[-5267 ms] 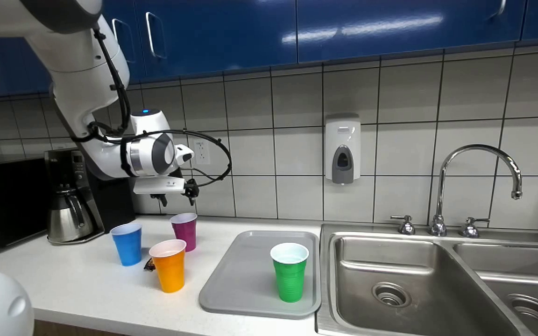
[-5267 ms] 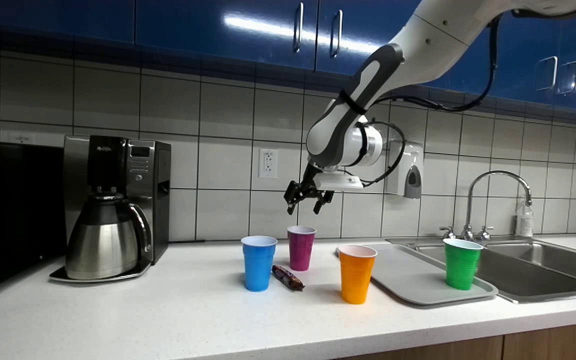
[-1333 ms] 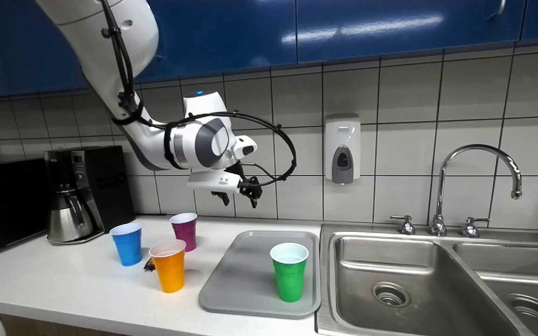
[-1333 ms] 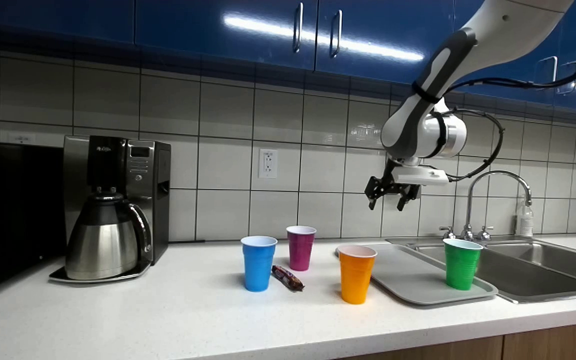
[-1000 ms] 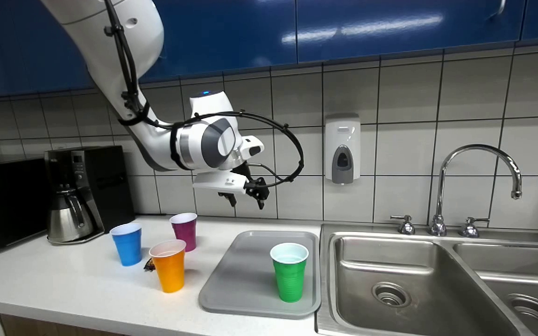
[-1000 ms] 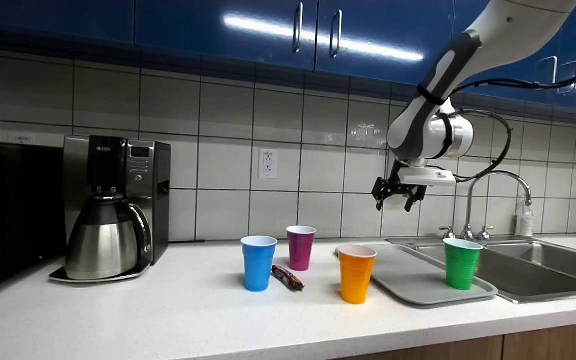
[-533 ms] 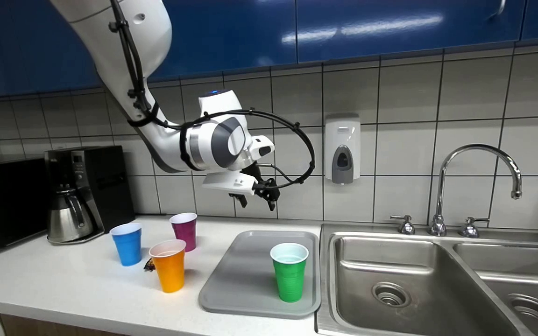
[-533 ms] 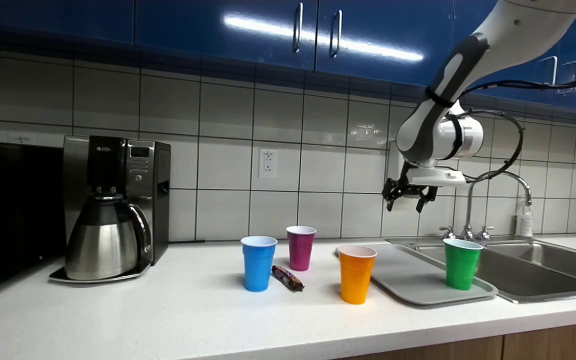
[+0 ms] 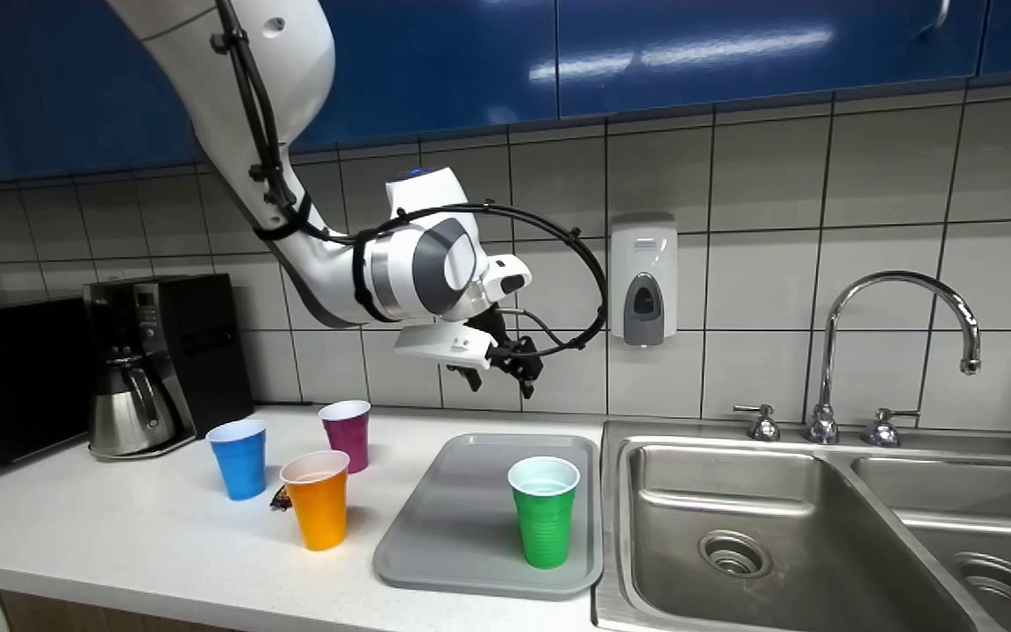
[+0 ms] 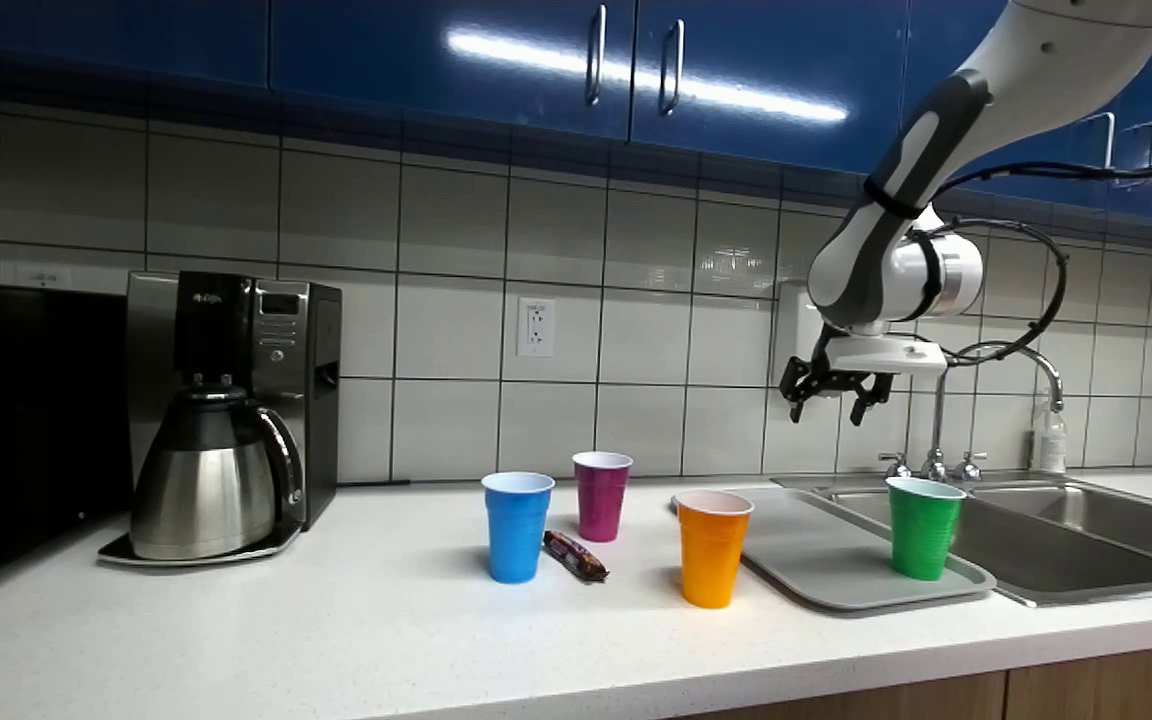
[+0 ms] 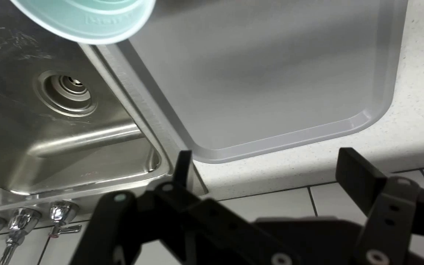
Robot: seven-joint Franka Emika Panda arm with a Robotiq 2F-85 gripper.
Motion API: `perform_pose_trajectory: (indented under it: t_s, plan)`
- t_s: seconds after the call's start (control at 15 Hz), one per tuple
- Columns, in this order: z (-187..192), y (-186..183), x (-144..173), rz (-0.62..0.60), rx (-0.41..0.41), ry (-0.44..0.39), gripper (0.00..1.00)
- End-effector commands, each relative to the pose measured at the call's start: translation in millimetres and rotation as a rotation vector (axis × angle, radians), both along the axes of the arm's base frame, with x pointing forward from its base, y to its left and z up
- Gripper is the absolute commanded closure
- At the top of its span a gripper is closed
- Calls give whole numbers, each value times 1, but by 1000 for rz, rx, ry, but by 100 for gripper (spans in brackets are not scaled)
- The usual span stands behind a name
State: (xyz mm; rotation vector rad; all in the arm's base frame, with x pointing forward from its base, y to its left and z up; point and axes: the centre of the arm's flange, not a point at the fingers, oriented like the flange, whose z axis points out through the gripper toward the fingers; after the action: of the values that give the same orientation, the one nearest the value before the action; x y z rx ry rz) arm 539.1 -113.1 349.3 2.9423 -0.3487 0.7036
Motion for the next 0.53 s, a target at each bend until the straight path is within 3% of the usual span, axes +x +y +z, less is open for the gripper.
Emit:
perform_pose_trajectory:
  t_s: [0.0, 0.47]
  plan:
    - [8, 0, -6, -32, -4, 10, 0]
    - [8, -4, -12, -62, -15, 16, 0]
